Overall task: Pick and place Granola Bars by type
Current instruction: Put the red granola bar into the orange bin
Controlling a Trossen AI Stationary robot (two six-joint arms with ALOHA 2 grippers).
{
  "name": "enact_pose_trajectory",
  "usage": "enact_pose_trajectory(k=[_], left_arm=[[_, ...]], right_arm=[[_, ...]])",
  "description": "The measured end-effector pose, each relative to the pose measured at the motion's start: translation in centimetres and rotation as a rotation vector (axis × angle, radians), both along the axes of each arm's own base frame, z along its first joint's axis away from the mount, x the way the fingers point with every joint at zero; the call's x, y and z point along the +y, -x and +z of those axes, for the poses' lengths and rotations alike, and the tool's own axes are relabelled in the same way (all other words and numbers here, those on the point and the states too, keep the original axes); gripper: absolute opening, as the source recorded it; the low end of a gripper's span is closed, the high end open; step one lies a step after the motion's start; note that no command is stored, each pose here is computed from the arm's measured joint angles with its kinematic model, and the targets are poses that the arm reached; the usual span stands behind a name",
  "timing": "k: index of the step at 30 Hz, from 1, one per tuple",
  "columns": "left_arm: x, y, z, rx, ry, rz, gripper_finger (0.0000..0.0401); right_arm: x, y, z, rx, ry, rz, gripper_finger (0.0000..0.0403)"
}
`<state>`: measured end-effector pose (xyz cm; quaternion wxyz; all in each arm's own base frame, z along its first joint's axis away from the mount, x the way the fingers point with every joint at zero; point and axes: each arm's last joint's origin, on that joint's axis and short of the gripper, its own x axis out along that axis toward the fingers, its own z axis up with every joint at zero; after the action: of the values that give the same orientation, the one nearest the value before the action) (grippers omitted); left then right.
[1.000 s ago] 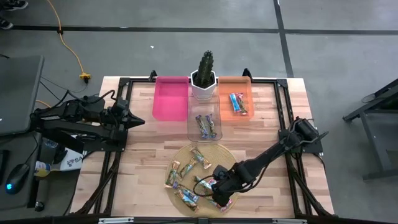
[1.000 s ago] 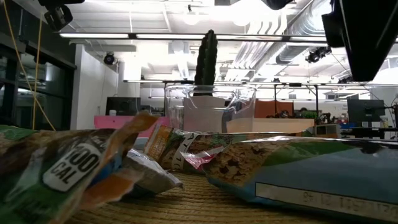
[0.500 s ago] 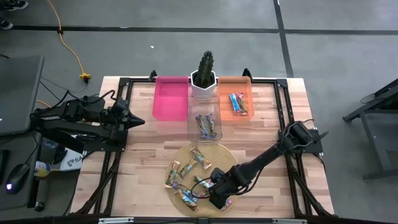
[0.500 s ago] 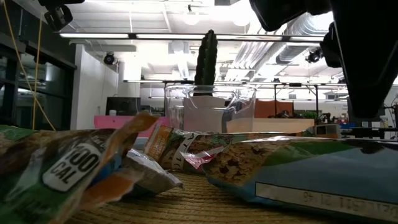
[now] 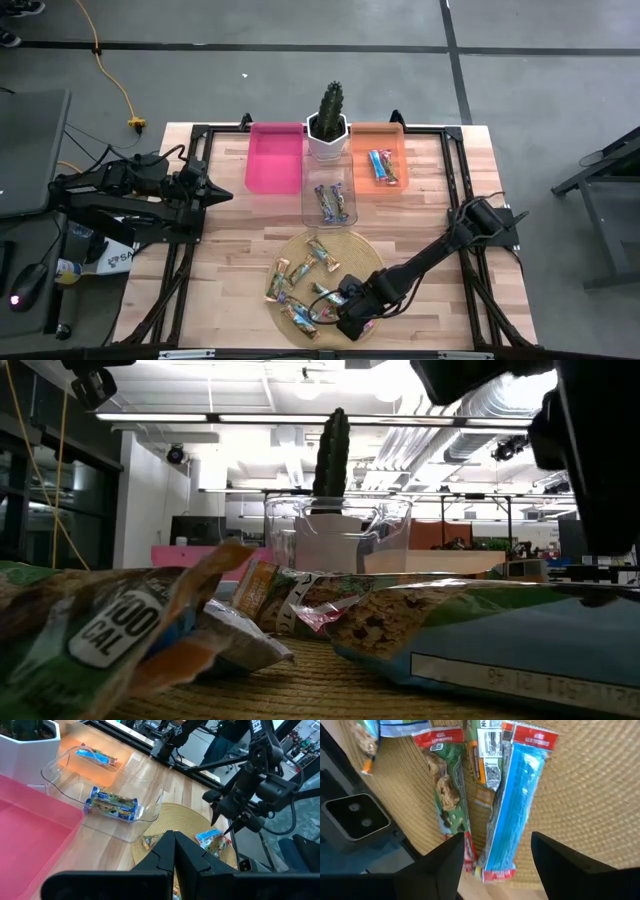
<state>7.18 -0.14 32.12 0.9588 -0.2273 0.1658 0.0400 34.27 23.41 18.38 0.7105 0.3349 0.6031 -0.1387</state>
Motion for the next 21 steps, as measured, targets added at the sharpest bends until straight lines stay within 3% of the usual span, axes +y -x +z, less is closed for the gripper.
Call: enact_pose_trajectory(k=[21], left_arm=[[0.0,0.0,0.0,0.003,0.000,0.000,0.0001]], right_arm=[[0.7,-0.5,-3.6,0.055,0.032,0.002,0.0195]])
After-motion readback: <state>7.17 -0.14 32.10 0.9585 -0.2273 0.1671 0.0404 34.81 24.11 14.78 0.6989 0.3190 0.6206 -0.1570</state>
